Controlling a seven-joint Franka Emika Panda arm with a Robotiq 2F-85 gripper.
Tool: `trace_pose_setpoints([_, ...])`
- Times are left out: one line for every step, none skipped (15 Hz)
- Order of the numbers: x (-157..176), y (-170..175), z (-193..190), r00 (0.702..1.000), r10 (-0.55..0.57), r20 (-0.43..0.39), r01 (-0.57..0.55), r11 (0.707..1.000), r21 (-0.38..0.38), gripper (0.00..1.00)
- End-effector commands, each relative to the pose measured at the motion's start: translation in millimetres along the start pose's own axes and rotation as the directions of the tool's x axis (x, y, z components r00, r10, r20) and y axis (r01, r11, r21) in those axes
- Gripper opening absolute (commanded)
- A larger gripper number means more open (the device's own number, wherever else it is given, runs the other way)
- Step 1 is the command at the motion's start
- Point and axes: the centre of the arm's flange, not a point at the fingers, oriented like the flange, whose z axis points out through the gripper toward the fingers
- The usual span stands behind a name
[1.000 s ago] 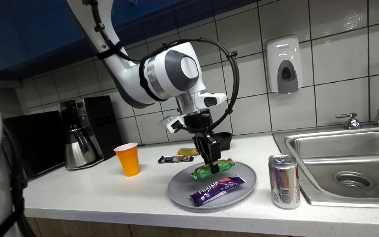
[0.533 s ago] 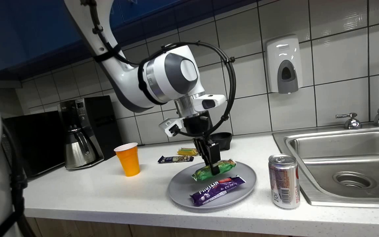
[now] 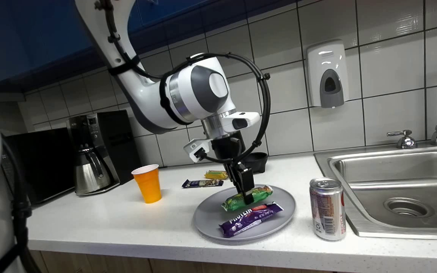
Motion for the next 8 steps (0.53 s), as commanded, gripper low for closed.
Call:
trace_pose_setpoints([-2.7, 2.5, 0.2, 1.000, 0.014, -0.015, -0.014, 1.000, -0.002, 0.70])
trace_pose_setpoints([-2.5, 2.4, -1.4, 1.000, 0.008, -0.011, -0.008, 1.000, -0.001, 0.78])
trace_pose_setpoints([-1.7, 2.2, -4.1, 1.000, 0.001, -0.007, -0.001, 1.000, 0.000, 0.87])
trace_pose_setpoints([-0.6, 1.8, -7.5, 1.000, -0.007, 0.003, 0.007, 1.000, 0.002, 0.93])
trace_pose_setpoints([0.4, 1.4, -10.4, 1.000, -0.017, 0.012, 0.017, 1.000, 0.003, 0.99])
trace_pose_setpoints([1.5, 0.5, -13.5, 0.999, -0.035, 0.023, 0.034, 0.999, 0.006, 1.00])
trace_pose_setpoints([2.5, -0.6, -16.3, 0.998, -0.052, 0.031, 0.051, 0.999, 0.010, 1.00])
trace_pose_setpoints([3.8, -2.5, -19.2, 0.997, -0.075, 0.035, 0.075, 0.997, 0.012, 1.00])
